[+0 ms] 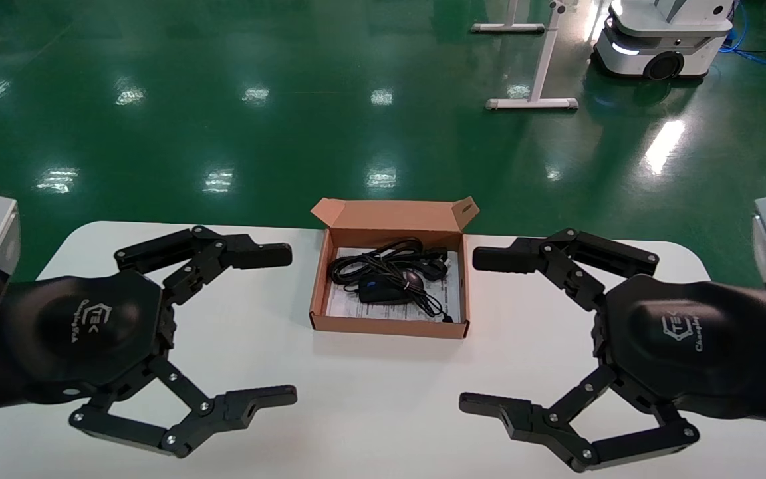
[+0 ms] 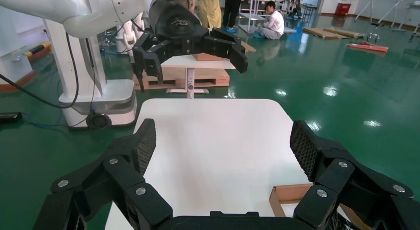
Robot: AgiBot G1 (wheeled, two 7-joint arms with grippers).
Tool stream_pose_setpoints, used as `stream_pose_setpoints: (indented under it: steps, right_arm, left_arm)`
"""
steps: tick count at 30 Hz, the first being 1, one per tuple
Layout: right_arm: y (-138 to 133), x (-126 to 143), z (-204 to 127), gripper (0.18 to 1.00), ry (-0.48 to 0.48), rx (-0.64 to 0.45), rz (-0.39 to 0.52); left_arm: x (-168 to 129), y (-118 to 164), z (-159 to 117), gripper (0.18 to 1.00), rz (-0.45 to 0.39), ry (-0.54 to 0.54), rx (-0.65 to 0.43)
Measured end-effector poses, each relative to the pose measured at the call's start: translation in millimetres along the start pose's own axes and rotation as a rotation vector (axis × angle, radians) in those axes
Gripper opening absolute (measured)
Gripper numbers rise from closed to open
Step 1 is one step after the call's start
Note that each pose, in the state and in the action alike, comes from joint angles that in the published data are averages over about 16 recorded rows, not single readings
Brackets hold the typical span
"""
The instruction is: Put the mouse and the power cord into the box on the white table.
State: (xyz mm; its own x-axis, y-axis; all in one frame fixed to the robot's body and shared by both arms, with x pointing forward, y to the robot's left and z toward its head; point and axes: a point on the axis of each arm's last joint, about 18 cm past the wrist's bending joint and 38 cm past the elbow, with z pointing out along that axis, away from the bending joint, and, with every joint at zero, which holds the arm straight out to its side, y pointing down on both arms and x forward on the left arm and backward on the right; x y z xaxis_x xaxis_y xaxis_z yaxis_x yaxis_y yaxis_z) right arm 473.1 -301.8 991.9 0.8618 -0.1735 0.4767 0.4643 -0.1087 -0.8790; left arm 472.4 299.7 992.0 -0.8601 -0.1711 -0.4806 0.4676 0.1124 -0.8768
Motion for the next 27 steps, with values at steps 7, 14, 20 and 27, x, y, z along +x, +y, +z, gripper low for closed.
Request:
stream_pose_setpoints:
  steps: [7, 14, 20, 27]
  right_arm:
    - [0.5, 1.3, 0.1, 1.001, 0.003, -0.002, -0.001]
    - [0.8, 2.1, 0.0, 1.001, 0.005, -0.003, -0.002]
    - [1.0, 2.6, 0.0, 1.001, 0.006, -0.004, -0.003]
    - [1.1, 2.8, 0.0, 1.001, 0.007, -0.004, -0.003]
  left_arm:
    - [-1.1, 0.6, 0.1, 1.000, -0.002, -0.003, 0.000]
    - [-1.7, 1.0, 0.1, 1.000, -0.003, -0.005, 0.000]
    - [-2.0, 1.1, 0.2, 1.000, -0.004, -0.005, 0.000]
    - [-2.3, 1.2, 0.3, 1.000, -0.004, -0.006, 0.000]
